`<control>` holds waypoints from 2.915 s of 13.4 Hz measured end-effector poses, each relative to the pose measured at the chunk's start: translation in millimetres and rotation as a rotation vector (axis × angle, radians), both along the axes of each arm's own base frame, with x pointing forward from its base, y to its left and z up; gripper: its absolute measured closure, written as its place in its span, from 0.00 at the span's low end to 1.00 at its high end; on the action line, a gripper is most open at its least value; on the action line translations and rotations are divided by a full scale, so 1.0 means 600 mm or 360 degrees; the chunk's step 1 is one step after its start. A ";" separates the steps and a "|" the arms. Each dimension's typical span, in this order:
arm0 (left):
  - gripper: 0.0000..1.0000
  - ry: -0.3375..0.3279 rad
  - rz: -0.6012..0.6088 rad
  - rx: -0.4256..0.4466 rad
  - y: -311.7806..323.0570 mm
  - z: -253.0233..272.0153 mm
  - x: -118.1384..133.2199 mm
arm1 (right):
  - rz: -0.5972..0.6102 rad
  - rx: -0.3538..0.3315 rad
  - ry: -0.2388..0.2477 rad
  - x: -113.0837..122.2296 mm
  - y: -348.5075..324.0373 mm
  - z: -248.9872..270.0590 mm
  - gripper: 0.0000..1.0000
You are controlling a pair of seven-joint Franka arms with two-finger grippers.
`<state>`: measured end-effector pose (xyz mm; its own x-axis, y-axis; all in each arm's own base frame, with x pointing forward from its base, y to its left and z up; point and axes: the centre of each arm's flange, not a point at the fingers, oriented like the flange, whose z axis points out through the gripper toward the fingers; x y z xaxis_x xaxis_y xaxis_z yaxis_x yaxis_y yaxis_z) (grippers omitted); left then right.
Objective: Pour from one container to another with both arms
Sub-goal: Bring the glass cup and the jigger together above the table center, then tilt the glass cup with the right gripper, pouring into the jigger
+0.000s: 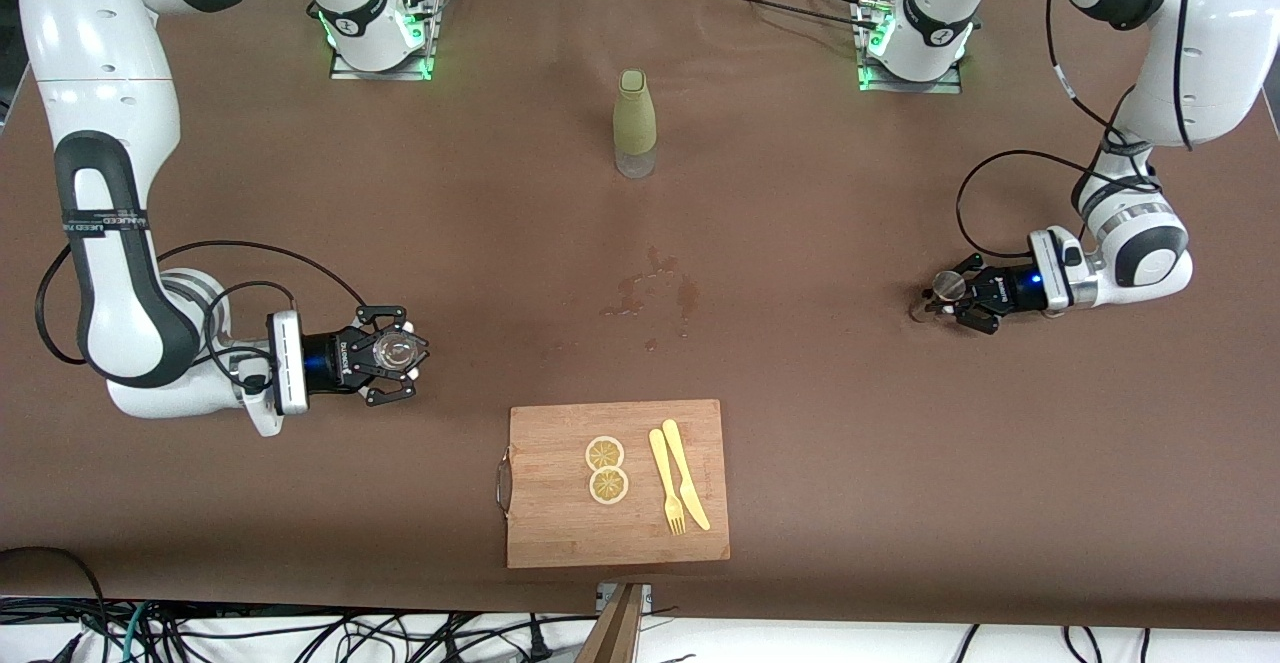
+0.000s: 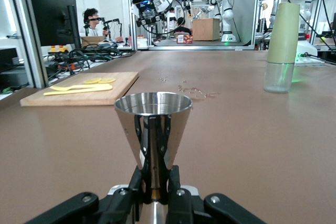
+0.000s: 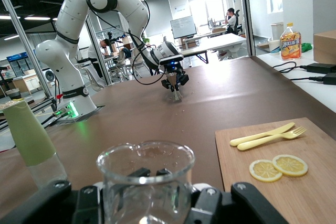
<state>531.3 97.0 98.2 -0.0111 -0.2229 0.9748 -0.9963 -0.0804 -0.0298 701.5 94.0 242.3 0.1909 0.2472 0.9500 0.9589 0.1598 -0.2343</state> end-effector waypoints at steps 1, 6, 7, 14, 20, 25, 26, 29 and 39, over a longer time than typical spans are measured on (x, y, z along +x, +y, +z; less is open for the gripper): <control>0.79 -0.0003 -0.0028 -0.0014 -0.029 0.010 0.018 | 0.0009 -0.0003 0.0001 0.002 0.009 0.006 0.86; 0.79 -0.0010 -0.0196 -0.0059 -0.243 0.059 0.083 | 0.0001 -0.0034 -0.0006 0.010 0.035 0.040 0.86; 0.79 0.0000 -0.0197 -0.0087 -0.293 0.061 0.086 | -0.0016 -0.0057 -0.0029 0.013 0.049 0.050 0.86; 0.79 0.0104 0.0036 -0.0157 -0.556 0.047 0.064 | -0.0037 -0.0205 -0.0171 0.007 0.216 0.094 0.86; 0.79 0.0190 0.0269 -0.0155 -0.705 0.025 0.018 | -0.0115 -0.0345 -0.0304 -0.022 0.345 0.104 0.86; 0.79 0.0211 0.0441 -0.0060 -0.762 0.022 0.010 | -0.0176 -0.0493 -0.0362 -0.096 0.392 0.127 0.86; 0.79 0.0216 0.0461 -0.0052 -0.776 0.024 0.005 | -0.0180 -0.0514 -0.0368 -0.112 0.393 0.136 0.86; 0.79 0.0217 0.0470 -0.0047 -0.794 0.028 -0.001 | -0.0226 -0.0575 -0.0401 -0.132 0.397 0.138 0.86; 0.79 0.0037 0.0467 -0.0058 -0.803 0.044 0.012 | -0.0331 -0.0745 -0.0559 -0.164 0.430 0.096 0.86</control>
<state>538.3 -385.1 124.8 0.0710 -0.1784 0.9814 -0.9308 -0.3656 0.0008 603.0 352.2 300.2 -0.0247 0.6442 0.7644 0.9915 -0.0819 0.1010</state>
